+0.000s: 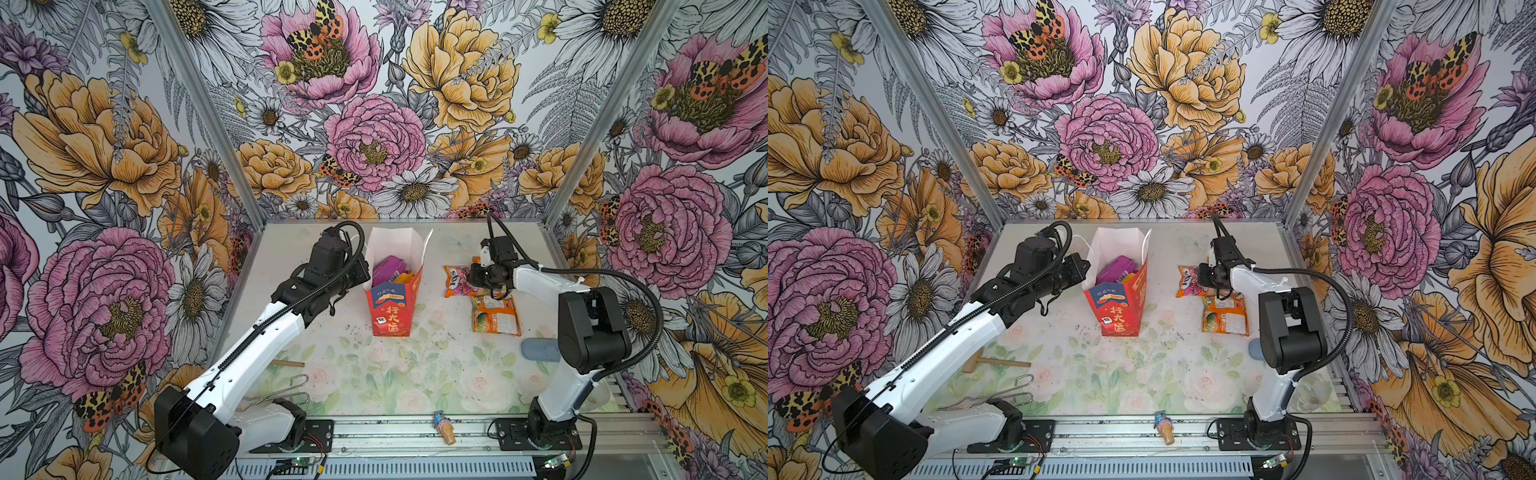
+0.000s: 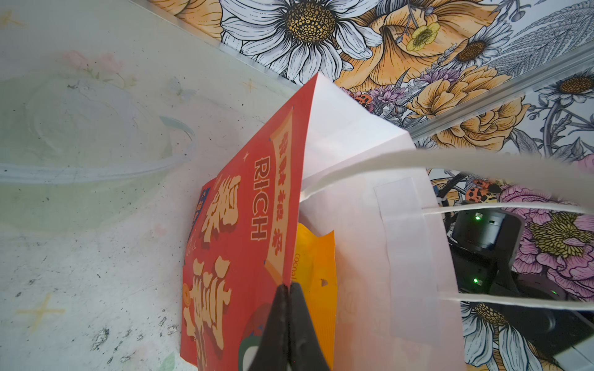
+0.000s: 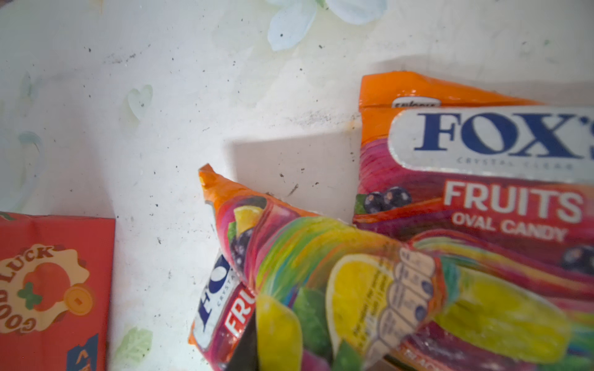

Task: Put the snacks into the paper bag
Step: 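Lower the right gripper onto a FOX'S Fruits candy bag and grasp it, then lift the FOX'S candy bag with the right gripper over the paper bag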

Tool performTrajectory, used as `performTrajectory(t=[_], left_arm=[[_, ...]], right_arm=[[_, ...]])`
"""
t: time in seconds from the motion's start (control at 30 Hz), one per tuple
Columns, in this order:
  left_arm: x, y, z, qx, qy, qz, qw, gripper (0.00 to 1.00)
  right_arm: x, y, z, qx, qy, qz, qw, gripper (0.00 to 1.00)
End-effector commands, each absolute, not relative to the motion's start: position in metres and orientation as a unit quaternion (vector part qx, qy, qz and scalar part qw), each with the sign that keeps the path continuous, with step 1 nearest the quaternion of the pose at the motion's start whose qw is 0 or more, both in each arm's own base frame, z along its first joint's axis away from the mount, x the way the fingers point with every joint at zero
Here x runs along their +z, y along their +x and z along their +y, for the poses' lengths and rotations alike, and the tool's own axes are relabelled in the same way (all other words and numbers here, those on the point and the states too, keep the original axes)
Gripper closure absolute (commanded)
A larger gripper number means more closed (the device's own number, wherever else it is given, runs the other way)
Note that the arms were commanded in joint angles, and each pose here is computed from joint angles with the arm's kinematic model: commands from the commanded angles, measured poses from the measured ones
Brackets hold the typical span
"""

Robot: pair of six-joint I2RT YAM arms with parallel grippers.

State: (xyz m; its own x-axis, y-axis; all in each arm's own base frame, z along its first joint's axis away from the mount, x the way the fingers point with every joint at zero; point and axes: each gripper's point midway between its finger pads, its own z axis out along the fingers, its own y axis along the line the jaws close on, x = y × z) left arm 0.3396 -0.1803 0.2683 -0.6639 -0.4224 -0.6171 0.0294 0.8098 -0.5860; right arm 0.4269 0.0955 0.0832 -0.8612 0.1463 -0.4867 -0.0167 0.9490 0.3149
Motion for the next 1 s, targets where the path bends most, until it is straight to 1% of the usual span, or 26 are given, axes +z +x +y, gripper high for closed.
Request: performTrajectory(t=[0.0,0.07,0.1,0.33,0.53,0.7,0.87,0.97], left_arm=[[0.266,0.337,-0.175,-0.281,-0.115,0.868,0.393,1.00],[0.266,0.337,-0.175,-0.281,-0.116,0.868,0.393,1.00],[0.266,0.337,-0.174,-0.281,-0.116,0.868,0.393,1.00],[0.266,0.336,-0.174,-0.282,-0.116,0.868,0.393,1.00],[0.266,0.336,-0.174,-0.282,-0.117,0.868,0.393,1.00],[0.267,0.335,-0.174,-0.282,-0.117,0.867,0.394,1.00],[0.266,0.336,-0.174,-0.282,-0.117,0.867,0.393,1.00],[0.266,0.336,-0.175,-0.282,-0.118,0.867,0.393,1.00]], right_arm=[[0.136,0.434,0.103,0.178,0.012,0.928,0.327,0.90],[0.154,0.432,0.106,0.190,0.004,0.919,0.346,0.99],[0.164,0.431,0.108,0.195,0.000,0.914,0.356,1.00],[0.250,0.421,0.108,0.212,-0.018,0.869,0.447,1.00],[0.351,0.398,0.115,0.230,-0.045,0.807,0.542,1.00],[0.441,0.368,0.127,0.242,-0.075,0.743,0.619,1.00],[0.511,0.345,0.149,0.264,-0.123,0.695,0.657,1.00],[0.539,0.337,0.169,0.274,-0.159,0.678,0.663,1.00]])
